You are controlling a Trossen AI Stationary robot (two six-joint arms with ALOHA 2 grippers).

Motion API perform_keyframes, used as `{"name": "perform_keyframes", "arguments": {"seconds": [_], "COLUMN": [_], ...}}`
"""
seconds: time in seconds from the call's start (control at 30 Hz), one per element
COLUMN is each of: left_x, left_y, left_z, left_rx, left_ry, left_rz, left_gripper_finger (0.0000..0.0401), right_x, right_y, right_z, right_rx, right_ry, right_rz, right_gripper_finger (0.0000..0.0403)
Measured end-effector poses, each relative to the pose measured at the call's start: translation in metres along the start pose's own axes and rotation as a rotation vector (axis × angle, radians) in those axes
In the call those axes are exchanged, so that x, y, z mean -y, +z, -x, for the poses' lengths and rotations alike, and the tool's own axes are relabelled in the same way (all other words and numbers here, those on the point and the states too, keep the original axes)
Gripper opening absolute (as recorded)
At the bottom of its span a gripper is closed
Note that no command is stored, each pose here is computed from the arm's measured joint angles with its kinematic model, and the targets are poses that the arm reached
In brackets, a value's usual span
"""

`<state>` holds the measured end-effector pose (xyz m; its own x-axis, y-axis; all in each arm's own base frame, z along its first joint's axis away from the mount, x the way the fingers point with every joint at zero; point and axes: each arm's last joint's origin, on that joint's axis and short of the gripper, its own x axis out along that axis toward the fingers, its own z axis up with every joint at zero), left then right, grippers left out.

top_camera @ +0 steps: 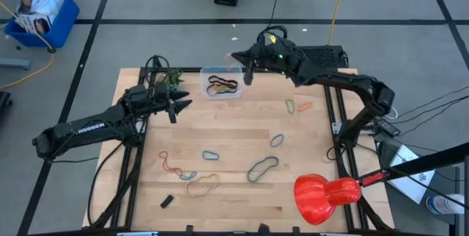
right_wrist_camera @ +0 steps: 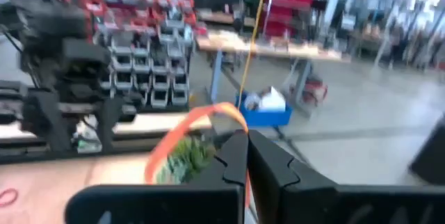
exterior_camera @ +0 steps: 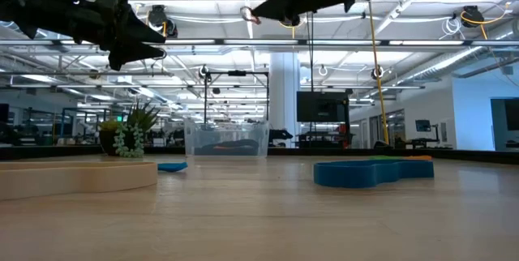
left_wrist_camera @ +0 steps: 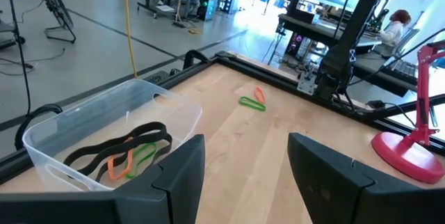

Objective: Pick and place rubber bands into bin
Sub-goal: Put the left orange rubber band into the transparent bin

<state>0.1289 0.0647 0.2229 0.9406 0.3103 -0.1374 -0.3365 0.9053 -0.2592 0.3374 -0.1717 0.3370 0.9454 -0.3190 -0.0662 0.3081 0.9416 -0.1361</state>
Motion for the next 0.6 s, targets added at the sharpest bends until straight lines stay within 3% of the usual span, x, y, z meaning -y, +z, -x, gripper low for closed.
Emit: {"name": "perform_keyframes", "arguments": {"seconds": [0.13,0.33,0.6], "left_x": [0.0,0.0,0.0], "left_y": [0.0,0.0,0.0], "left_z": [0.0,0.0,0.0], "left_rx": [0.0,0.0,0.0], "left_ry": [0.0,0.0,0.001], "left_rz": [0.003,0.001,0.0], "left_gripper_finger": [0.0214,0.0214,0.0214], "right_x": [0.011,0.014,0.01], "right_y": [-0.019,-0.074,-0.127], "right_z": [-0.025,-0.06,-0.076], "right_rx": [-0.092,-0.23,-0.393], "right_ry": [-0.013,-0.004,0.015], "right_rz": [-0.049,-0.074,-0.129], "right_gripper_finger": [0.0,0.0,0.0]}}
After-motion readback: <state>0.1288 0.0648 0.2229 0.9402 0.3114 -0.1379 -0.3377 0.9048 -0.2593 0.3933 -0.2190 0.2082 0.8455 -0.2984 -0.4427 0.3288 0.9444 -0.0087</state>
